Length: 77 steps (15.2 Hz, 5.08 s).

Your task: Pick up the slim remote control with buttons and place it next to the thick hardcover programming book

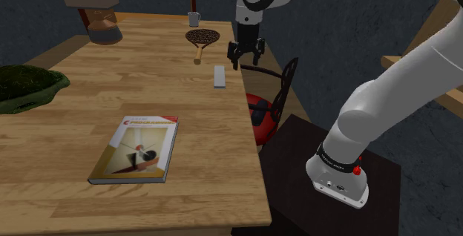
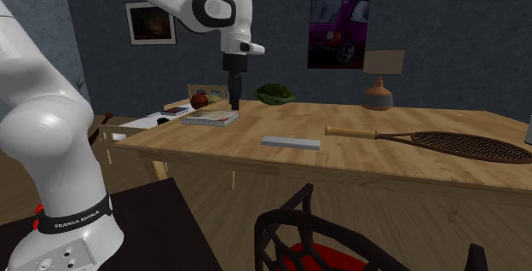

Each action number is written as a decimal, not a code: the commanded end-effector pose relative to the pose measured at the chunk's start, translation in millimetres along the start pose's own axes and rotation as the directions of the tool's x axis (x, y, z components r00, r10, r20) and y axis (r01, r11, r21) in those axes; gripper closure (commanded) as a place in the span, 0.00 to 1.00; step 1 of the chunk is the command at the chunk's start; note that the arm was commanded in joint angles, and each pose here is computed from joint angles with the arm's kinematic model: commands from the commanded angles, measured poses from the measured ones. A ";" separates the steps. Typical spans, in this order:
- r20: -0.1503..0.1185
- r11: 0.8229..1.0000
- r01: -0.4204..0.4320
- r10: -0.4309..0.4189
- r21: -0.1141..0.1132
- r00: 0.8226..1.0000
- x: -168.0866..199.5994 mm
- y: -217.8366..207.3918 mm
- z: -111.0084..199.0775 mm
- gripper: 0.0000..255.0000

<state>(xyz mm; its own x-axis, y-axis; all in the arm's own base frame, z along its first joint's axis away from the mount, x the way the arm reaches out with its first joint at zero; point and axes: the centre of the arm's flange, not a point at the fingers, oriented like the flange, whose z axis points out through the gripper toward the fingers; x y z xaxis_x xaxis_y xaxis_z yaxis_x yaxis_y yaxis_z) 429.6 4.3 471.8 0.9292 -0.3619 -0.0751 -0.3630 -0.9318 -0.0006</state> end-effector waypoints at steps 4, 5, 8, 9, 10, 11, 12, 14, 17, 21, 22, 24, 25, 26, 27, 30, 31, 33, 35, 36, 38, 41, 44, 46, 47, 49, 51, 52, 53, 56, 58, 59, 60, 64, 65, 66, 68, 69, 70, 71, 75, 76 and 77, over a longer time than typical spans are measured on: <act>-0.024 0.996 -0.084 0.084 -0.001 0.996 54.9 -8.2 28.0 0.00; -0.029 0.995 -0.101 0.101 -0.001 0.995 66.4 -9.4 33.0 0.00; -0.042 0.989 -0.150 0.150 -0.001 0.988 101.0 -11.7 47.7 0.00; -0.047 0.986 -0.167 0.166 -0.001 0.985 112.6 -12.1 52.6 0.00; -0.052 0.983 -0.183 0.183 -0.001 0.982 124.3 -12.3 57.3 0.00; -0.056 0.980 -0.199 0.199 0.000 0.978 135.9 -12.3 62.0 0.00; -0.061 0.976 -0.216 0.215 0.000 0.975 147.6 -12.2 66.7 0.00; -0.070 0.969 -0.248 0.247 0.001 0.966 171.0 -11.2 75.8 0.00; -0.081 0.958 -0.286 0.286 0.003 0.955 199.2 -9.0 86.5 0.00; -0.081 0.958 -0.286 0.286 0.003 0.955 200.8 -8.5 107.6 0.00; -0.081 0.958 -0.286 0.286 0.003 0.955 201.2 -8.4 112.8 0.00; -0.081 0.958 -0.286 0.286 0.003 0.955 202.3 -8.1 126.4 0.00; -0.081 0.958 -0.286 0.286 0.003 0.955 202.3 -8.1 126.4 0.00; -0.081 0.958 -0.286 0.286 0.003 0.955 202.3 -8.1 126.4 0.00; -0.081 0.958 -0.286 0.286 0.003 0.955 202.3 -8.1 126.4 0.00; -0.081 0.958 -0.286 0.286 0.003 0.955 202.3 -8.1 126.4 0.00; -0.081 0.958 -0.286 0.286 0.003 0.955 202.3 -8.1 126.4 0.00; -0.081 0.958 -0.286 0.286 0.003 0.955 202.3 -8.1 126.4 1.00; -0.081 0.958 -0.286 0.286 0.003 0.955 202.3 -8.2 126.4 1.00; -0.081 0.958 -0.286 0.286 0.003 0.955 202.3 -8.2 126.3 1.00; -0.081 0.958 -0.286 0.286 0.003 0.955 202.3 -8.2 126.3 1.00; -0.081 0.958 -0.286 0.286 0.003 0.955 202.3 -8.2 126.3 1.00; -0.081 0.958 -0.286 0.286 0.003 0.955 201.5 -8.1 115.9 1.00; -0.081 0.958 -0.286 0.286 0.003 0.955 200.6 -8.1 105.3 1.00; -0.081 0.958 -0.286 0.286 0.003 0.955 200.3 -8.2 100.1 1.00; -0.081 0.958 -0.286 0.286 0.003 0.955 199.5 -8.2 89.5 1.00; -0.081 0.958 -0.286 0.286 0.003 0.955 198.7 -8.2 79.0 1.00; -0.081 0.958 -0.286 0.286 0.003 0.955 198.3 -8.2 73.7 1.00; -0.081 0.958 -0.286 0.286 0.003 0.955 197.9 -8.2 68.5 1.00; -0.081 0.958 -0.286 0.286 0.003 0.955 196.8 -8.2 52.7 1.00; -0.081 0.958 -0.286 0.286 0.003 0.955 196.0 -8.2 42.1 1.00; -0.081 0.958 -0.286 0.286 0.003 0.955 195.6 -8.2 36.9 1.00; -0.081 0.958 -0.286 0.286 0.003 0.955 195.2 -8.2 31.6 1.00; -0.081 0.958 -0.286 0.286 0.003 0.955 162.0 -30.2 29.6 1.00; -0.081 0.958 -0.286 0.286 0.003 0.955 151.1 -37.6 30.4 1.00; -0.081 0.958 -0.286 0.286 0.003 0.955 140.2 -44.9 31.2 1.00; -0.081 0.958 -0.286 0.286 0.003 0.955 118.3 -59.6 32.8 1.00; -0.081 0.958 -0.286 0.286 0.003 0.955 107.4 -67.0 33.6 1.00; -0.081 0.958 -0.286 0.286 0.003 0.955 96.4 -74.3 34.4 1.00; -0.081 0.958 -0.286 0.286 0.003 0.955 85.5 -81.7 35.2 1.00; -0.081 0.958 -0.286 0.286 0.003 0.955 41.8 -111.1 38.4 1.00; -0.081 0.958 -0.286 0.286 0.003 0.955 30.8 -118.5 39.2 1.00; -0.081 0.958 -0.286 0.286 0.003 0.955 19.9 -125.8 40.0 1.00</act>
<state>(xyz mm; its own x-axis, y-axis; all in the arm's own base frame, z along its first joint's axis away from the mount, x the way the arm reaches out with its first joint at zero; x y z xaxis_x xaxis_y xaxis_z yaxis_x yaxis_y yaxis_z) 497.9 103.1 430.7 0.7898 -0.6133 0.0087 -0.6134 -0.7896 0.0182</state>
